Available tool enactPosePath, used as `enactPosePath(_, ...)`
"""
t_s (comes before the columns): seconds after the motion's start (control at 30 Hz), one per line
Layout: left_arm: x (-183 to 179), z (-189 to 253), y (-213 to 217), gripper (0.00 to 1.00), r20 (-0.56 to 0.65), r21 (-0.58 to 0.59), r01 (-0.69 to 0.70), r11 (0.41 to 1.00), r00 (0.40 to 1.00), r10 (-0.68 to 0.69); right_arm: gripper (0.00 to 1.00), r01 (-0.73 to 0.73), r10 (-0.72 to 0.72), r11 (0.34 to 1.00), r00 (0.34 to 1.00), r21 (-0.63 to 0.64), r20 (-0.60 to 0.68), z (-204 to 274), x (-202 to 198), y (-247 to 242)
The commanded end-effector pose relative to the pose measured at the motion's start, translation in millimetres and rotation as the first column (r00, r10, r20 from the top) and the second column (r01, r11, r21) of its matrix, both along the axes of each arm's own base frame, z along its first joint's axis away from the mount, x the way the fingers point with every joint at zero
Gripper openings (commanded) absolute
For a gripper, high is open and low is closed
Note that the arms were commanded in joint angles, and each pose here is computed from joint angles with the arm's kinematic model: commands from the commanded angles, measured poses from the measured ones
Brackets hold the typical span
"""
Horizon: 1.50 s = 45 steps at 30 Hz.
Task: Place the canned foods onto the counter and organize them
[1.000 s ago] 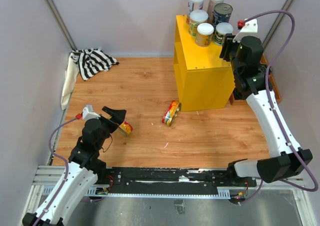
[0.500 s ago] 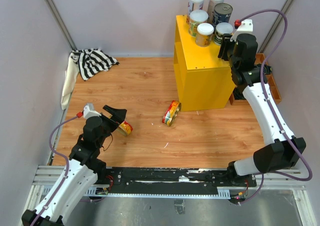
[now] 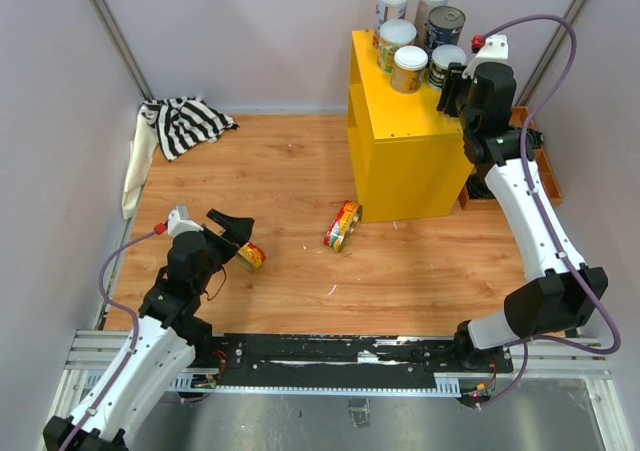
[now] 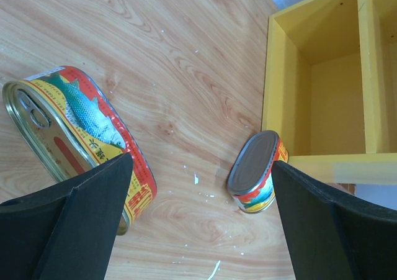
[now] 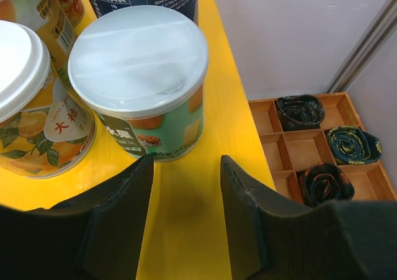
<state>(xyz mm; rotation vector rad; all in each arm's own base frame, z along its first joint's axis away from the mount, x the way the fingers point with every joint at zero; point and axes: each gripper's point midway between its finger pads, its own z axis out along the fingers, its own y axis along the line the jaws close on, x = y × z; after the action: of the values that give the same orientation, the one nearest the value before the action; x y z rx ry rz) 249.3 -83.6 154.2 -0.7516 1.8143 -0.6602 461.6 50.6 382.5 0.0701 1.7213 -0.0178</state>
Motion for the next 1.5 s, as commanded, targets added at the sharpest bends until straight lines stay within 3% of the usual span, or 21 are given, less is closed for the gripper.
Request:
enactPosePath(0.0, 5.9, 22.6, 1.0, 0.98, 0.054, -0.001, -0.004, 1.0, 0.999, 0.004, 0.48, 0.023, -0.025, 0.999, 0.999, 0.05, 0.047, 19.2, -5.6, -7.2)
enactPosePath(0.3, 0.0, 51.6, 10.0, 0.98, 0.082, 0.06, -0.014, 0.998, 0.997, 0.009, 0.53, -0.088, 0.087, 0.994, 0.996, 0.072, 0.024, 12.1, -57.3, 26.9)
enactPosePath(0.8, -3.8, 58.3, 4.8, 0.98, 0.114, 0.021, 0.011, 1.0, 0.993, -0.013, 0.66, -0.388, 0.388, 0.922, 0.921, 0.003, -0.034, 8.7, -179.9, 122.4)
enactPosePath(0.93, -4.4, 54.9, 3.7, 0.98, 0.108, 0.022, 0.018, 1.0, 0.994, -0.02, 0.68, -0.474, 0.471, 0.881, 0.875, 0.0, -0.113, -21.2, -212.5, 158.8)
enactPosePath(1.13, -5.0, 46.8, 0.2, 0.98, 0.099, 0.051, 0.049, 0.997, 0.994, -0.054, 0.7, -0.494, 0.488, 0.869, 0.85, 0.017, -0.199, -78.5, -241.7, 203.2)
enactPosePath(1.47, -7.2, 33.9, -1.0, 0.98, 0.069, 0.065, 0.065, 0.996, 0.995, -0.069, 0.73, -0.411, 0.406, 0.91, 0.852, 0.058, -0.33, -151.5, -232.9, 243.6)
